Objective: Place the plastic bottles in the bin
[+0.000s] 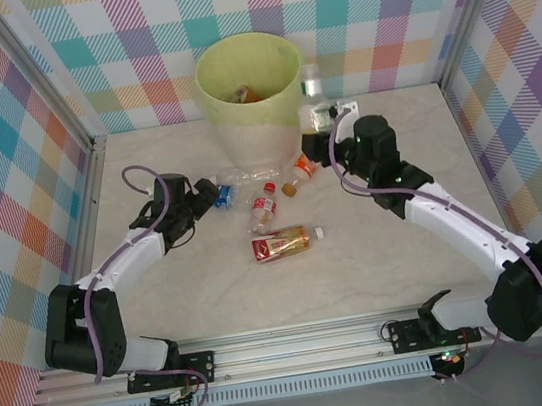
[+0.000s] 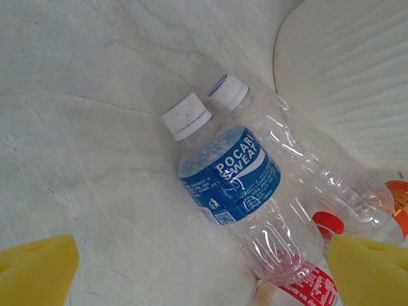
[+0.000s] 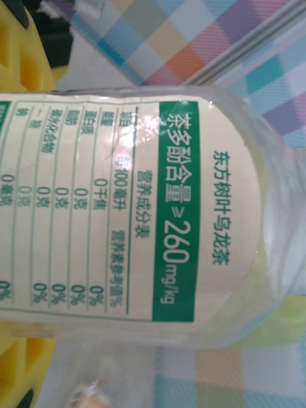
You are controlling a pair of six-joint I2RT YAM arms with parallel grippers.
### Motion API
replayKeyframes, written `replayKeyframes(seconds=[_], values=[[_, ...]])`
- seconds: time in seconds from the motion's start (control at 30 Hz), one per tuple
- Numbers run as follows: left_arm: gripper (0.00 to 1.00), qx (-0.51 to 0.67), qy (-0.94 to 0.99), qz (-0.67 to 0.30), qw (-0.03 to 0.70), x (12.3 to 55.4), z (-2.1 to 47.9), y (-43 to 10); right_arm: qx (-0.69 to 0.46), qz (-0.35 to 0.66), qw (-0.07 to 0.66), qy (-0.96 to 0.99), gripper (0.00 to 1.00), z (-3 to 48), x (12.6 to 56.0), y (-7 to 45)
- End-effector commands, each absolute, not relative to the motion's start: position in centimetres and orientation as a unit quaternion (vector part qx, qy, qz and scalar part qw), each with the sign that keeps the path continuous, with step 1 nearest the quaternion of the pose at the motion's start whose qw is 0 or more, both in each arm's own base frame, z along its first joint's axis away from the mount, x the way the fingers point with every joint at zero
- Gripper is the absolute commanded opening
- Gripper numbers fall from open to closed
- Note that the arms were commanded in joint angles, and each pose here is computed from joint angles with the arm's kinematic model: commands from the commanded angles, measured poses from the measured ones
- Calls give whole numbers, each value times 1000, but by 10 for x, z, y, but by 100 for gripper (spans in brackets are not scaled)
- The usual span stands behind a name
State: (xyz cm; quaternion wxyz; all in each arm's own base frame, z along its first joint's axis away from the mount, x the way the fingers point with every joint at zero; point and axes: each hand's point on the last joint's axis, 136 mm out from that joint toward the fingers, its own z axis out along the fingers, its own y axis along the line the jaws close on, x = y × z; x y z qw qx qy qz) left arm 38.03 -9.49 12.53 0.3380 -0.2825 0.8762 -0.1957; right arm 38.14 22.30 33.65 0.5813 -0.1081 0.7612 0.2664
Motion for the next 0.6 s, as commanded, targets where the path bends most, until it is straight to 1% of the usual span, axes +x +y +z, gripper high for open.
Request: replayKeyframes(seconds=[0.0, 0.13, 0.23, 0.43, 0.57], values=[[100, -291, 875, -200, 332, 380, 119, -92, -161, 297, 623, 705, 48, 396, 392, 247], [100, -291, 876, -200, 330, 376, 118, -91, -151, 285, 620, 715, 48, 422, 430, 252], [100, -290, 875, -204, 330, 373, 117, -92, -154, 271, 627, 714, 49, 427, 463, 258], [100, -287, 874, -204, 336, 368, 121, -90, -148, 226, 632, 726, 50, 419, 534, 262], [100, -285, 874, -198, 339, 364, 121, -87, -159, 214, 610, 746, 52, 401, 561, 271]])
